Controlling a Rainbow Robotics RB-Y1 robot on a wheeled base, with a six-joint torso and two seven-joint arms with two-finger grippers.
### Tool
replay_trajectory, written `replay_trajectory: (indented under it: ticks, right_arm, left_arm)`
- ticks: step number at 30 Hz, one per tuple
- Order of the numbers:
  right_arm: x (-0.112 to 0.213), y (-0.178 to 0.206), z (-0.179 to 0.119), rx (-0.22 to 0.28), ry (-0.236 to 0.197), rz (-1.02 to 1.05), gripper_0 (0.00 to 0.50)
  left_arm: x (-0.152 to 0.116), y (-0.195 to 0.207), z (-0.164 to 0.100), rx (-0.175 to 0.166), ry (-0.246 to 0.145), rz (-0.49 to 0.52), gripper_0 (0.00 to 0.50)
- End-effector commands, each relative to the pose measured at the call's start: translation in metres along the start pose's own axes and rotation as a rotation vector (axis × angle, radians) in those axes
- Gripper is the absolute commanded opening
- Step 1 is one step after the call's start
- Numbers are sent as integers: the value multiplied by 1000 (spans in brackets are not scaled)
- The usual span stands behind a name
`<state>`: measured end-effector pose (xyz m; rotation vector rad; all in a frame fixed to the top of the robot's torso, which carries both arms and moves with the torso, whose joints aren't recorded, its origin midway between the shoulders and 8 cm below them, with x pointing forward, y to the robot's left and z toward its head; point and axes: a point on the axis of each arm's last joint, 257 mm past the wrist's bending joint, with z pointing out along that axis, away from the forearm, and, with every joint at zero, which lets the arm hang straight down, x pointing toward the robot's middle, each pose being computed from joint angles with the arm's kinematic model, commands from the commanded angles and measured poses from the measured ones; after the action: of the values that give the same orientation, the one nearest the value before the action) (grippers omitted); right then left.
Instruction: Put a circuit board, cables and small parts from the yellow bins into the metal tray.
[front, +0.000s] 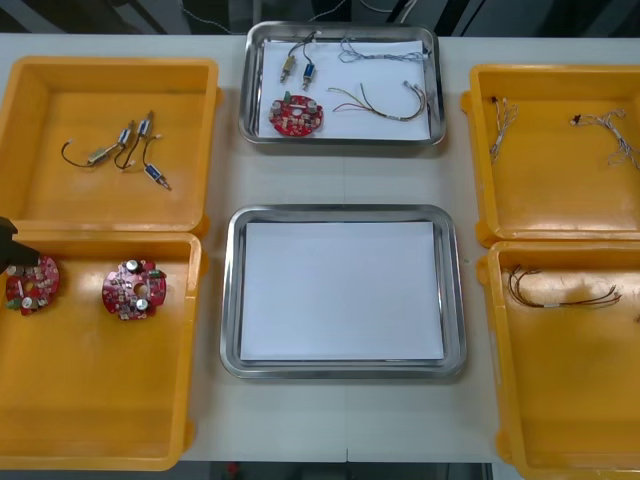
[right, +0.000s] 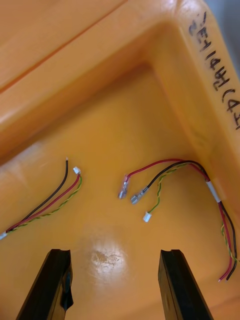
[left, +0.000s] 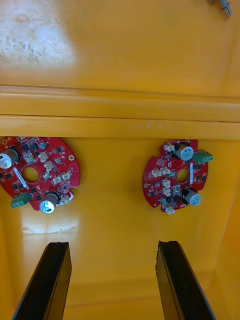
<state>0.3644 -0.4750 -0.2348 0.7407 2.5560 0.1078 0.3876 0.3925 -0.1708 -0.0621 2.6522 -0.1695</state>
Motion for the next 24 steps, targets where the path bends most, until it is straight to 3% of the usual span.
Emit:
replay_trajectory:
  ticks: [1,10,24]
  right_arm:
    - [-10,-20,2,41,-26,47,500]
    - [-15,-32,23,51,-29,91,500]
    - [-15,-18,48,52,-57,168,500]
  left_arm:
    - [-2,26,-10,-42,-8,108,500]
    - [7,37,-2,-31,5,91,500]
    - [11,46,17,-3,-23,78,500]
